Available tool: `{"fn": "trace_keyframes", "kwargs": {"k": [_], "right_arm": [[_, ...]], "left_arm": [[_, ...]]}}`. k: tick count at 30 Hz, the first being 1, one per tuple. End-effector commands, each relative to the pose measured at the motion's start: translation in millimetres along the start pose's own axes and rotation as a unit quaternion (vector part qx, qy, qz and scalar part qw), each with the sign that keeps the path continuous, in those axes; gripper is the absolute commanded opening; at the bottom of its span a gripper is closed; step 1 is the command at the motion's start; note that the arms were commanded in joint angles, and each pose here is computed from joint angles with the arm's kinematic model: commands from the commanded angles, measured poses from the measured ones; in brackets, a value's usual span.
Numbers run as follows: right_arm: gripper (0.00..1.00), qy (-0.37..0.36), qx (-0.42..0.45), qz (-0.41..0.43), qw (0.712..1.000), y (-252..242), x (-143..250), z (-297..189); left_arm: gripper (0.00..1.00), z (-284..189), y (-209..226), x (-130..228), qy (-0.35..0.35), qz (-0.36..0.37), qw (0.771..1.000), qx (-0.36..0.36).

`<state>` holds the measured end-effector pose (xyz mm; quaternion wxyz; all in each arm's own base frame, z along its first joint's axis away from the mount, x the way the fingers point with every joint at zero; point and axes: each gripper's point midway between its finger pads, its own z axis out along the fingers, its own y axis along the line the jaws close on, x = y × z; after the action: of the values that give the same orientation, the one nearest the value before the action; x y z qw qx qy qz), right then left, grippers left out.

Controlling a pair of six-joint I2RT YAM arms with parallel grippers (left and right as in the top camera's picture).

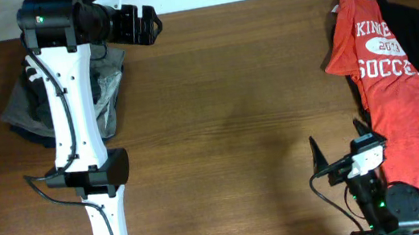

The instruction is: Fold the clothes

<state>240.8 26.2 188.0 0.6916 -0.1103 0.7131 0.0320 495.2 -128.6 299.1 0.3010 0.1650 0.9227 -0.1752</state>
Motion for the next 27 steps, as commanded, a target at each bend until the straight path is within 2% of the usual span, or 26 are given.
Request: {"fn": "trace_keyframes", "kwargs": {"k": [1,4,27], "right_arm": [[0.99,-0.007,0.002,-0.004,1.0,1.8,10.4,0.1],[0.98,0.008,0.0,0.001,1.0,2.9,25.3,2.5],[0.99,0.003,0.001,-0.001,1.0,2.4,24.1,2.8]], "left_arm": [[0.99,-2.2,-1.3,-1.9,-0.005,0.003,1.0,0.0],[0.99,-2.2,-1.3,-1.9,-0.005,0.003,1.0,0.0],[0.99,-2.3,2.8,-1.5,-0.004,0.003,1.0,-0.011]]}}
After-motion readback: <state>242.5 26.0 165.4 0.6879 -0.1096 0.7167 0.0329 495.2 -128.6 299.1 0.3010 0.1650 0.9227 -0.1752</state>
